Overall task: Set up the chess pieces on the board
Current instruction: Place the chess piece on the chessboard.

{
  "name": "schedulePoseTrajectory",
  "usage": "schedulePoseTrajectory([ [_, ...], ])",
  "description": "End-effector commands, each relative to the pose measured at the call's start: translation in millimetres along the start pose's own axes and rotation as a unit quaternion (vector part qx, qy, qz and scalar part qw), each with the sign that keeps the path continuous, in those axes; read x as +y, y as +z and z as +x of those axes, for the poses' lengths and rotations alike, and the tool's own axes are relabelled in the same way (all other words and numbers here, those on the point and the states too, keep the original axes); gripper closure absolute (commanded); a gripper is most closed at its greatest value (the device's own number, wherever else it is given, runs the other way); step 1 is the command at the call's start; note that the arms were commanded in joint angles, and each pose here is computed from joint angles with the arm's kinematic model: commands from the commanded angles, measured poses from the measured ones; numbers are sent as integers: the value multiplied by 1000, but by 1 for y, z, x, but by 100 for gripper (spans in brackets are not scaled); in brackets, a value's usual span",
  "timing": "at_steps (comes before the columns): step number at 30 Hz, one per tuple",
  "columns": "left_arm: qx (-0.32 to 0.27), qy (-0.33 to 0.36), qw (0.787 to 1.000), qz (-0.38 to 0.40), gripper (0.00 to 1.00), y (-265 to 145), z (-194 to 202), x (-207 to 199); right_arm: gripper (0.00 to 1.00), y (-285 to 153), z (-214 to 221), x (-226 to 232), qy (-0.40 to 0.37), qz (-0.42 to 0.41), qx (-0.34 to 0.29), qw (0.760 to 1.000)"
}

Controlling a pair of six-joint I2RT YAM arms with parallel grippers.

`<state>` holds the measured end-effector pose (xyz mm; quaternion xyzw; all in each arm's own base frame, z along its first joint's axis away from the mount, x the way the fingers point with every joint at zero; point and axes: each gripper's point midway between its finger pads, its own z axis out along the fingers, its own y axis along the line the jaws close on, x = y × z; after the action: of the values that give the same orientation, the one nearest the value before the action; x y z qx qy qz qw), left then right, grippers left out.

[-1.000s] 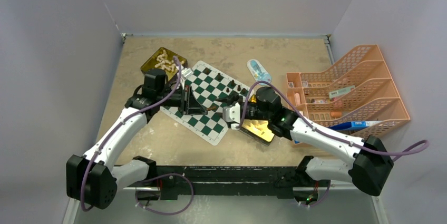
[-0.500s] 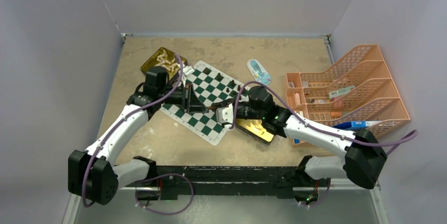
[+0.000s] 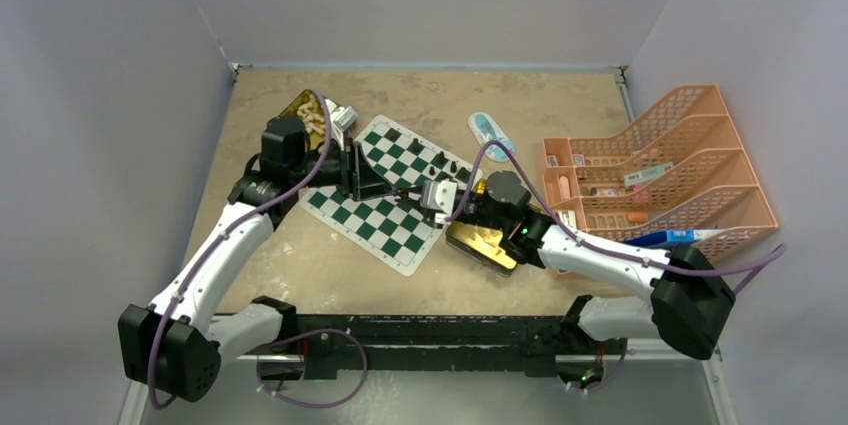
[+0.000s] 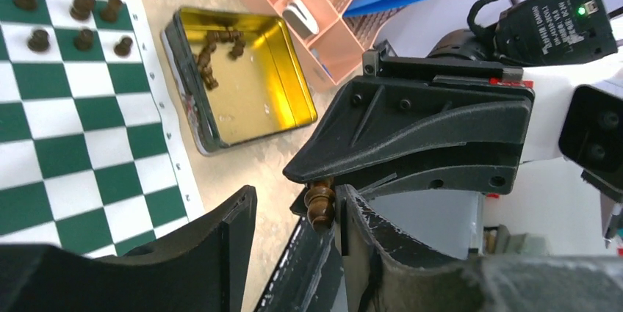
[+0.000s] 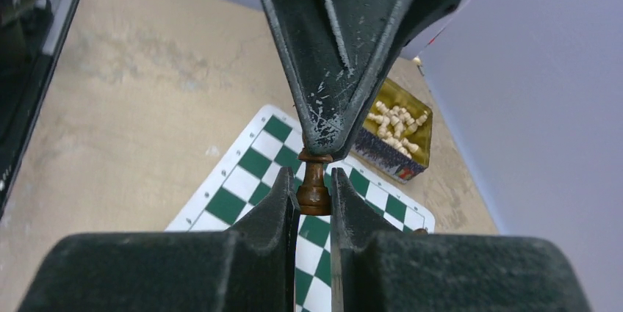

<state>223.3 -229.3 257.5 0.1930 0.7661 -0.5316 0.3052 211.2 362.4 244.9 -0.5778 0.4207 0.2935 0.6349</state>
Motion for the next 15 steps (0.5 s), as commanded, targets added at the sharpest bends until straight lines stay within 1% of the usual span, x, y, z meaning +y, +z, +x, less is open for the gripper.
schedulePoseTrajectory([
  [1, -70, 67, 995, -11, 57, -8, -44, -17, 100, -4, -53, -35, 45, 86, -88, 991],
  [4, -80, 65, 995, -11, 57, -7, -48, -17, 100, -5, -57, -43, 57, 106, -95, 988],
  [8, -87, 67, 994, 7, 59, -6, -49, -21, 100, -6, -54, -54, 76, 136, -84, 984],
  [12, -95, 72, 993, 22, 59, -4, -52, -24, 100, -3, -46, -54, 84, 139, -71, 984],
  [15, -98, 72, 992, 16, 60, -3, -53, -21, 100, -3, -47, -50, 82, 130, -76, 985],
])
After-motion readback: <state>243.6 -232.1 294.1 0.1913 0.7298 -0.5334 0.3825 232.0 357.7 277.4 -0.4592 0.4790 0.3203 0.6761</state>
